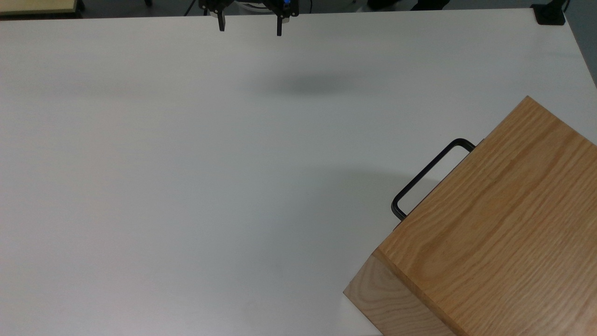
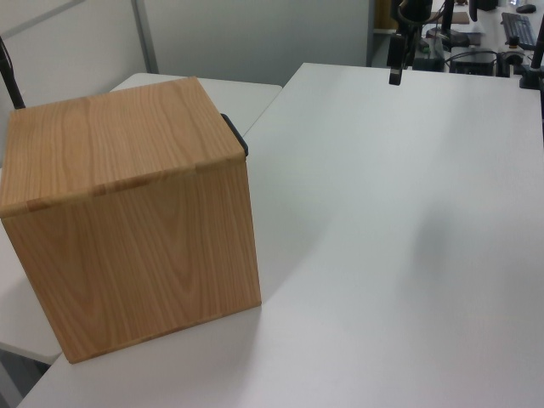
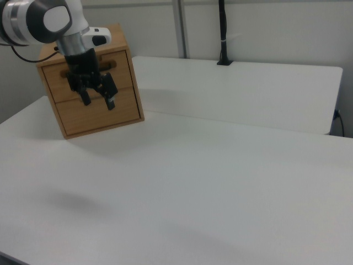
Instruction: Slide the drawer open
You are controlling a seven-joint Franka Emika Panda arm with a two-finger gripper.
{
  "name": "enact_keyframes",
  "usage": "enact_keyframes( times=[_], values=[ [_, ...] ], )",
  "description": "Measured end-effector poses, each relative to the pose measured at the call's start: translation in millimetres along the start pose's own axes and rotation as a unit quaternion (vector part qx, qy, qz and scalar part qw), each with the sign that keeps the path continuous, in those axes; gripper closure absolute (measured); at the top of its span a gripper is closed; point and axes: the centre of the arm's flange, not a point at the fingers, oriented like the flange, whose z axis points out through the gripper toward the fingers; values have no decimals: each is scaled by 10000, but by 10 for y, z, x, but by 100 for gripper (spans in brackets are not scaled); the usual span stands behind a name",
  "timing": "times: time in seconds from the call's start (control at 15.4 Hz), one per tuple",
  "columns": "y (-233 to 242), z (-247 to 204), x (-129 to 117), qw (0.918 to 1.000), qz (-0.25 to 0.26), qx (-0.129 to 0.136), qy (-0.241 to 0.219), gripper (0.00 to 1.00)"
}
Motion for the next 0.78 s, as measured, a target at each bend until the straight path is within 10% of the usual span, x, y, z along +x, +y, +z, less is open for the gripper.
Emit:
enact_keyframes(
  times=[0.78],
  values=[
    [1, 19, 25, 10000, 1, 6, -12, 0]
  ],
)
